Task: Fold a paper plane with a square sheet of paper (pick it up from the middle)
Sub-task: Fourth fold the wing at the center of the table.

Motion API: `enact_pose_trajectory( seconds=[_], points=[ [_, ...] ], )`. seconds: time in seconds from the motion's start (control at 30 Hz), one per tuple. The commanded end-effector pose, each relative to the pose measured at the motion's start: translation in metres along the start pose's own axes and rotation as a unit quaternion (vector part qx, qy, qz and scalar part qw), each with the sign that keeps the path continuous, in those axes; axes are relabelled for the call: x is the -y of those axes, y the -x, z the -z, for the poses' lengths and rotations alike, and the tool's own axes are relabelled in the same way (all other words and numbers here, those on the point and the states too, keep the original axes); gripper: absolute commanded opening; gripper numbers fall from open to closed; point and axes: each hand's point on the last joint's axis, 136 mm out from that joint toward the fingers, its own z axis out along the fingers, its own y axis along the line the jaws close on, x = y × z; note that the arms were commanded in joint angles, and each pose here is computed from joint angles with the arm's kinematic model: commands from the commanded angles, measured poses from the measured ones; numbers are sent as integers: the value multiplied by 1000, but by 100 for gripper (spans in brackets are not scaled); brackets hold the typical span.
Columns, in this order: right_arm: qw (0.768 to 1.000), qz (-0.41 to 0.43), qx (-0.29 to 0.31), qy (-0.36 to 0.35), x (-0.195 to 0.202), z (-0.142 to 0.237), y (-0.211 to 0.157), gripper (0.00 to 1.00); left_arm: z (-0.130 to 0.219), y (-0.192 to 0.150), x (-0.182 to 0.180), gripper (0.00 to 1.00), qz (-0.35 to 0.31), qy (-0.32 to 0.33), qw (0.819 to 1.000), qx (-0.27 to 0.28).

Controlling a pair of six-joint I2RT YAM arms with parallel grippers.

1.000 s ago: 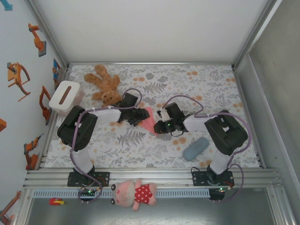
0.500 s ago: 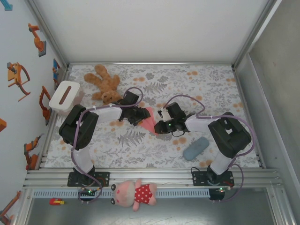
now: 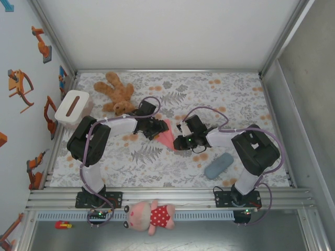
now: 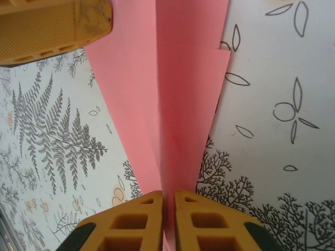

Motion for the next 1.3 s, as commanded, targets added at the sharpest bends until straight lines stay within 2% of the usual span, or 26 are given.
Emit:
enact_pose_trajectory(
  seconds=[0.0,0.13,0.33,0.67,1.1,1.27],
  points=[
    [1000,5,12,-8,-1,7,6,17,-19,-40,-67,58,24,116,990,-72],
    [999,12,42,-14,-7,18,19,24,-19,-40,-67,59,23,118,990,-73],
    [999,8,51,-2,-11,13,31,26,-20,-42,-66,59,20,117,990,-77],
    [999,5,49,21,-17,-2,46,23,-21,-43,-64,59,19,116,990,-79],
    [999,-5,33,27,-12,-13,39,13,-20,-43,-61,59,17,111,990,-80],
    [999,-10,29,26,-7,-15,35,13,-18,-42,-58,59,16,107,991,-77]
  ],
)
